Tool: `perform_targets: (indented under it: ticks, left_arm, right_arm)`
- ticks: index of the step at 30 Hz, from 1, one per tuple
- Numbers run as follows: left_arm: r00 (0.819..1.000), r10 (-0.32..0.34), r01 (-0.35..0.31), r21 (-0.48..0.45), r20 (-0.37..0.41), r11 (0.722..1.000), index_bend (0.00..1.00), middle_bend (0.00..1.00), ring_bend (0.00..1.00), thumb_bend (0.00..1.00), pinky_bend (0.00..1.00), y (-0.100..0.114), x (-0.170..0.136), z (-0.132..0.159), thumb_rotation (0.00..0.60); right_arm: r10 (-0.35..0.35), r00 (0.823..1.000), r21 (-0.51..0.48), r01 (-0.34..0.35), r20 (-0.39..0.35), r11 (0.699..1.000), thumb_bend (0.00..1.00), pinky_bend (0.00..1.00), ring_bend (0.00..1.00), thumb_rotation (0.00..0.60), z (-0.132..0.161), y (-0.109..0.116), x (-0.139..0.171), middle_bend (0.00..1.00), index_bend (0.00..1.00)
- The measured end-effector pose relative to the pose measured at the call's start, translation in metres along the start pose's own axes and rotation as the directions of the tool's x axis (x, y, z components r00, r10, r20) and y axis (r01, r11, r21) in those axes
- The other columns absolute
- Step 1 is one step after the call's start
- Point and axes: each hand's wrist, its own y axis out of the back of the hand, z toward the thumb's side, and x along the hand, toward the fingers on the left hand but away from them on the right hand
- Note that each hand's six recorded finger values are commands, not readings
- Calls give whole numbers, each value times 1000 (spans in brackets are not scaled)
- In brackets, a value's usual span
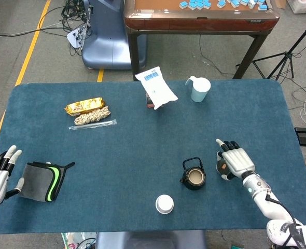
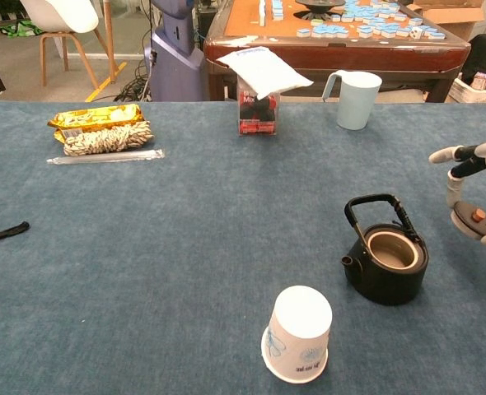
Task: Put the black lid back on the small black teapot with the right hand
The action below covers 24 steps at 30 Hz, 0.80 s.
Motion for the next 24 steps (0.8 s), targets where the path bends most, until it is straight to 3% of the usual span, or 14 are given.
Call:
perform_targets:
  ticks: [24]
  left_arm:
    - [1000, 4, -4, 14, 4, 1000, 0, 0, 0, 386, 0, 8, 2, 1, 600]
  right_arm:
    - [-6, 996, 54, 11, -85, 998, 215, 0, 0, 600, 52, 18, 21, 0, 435]
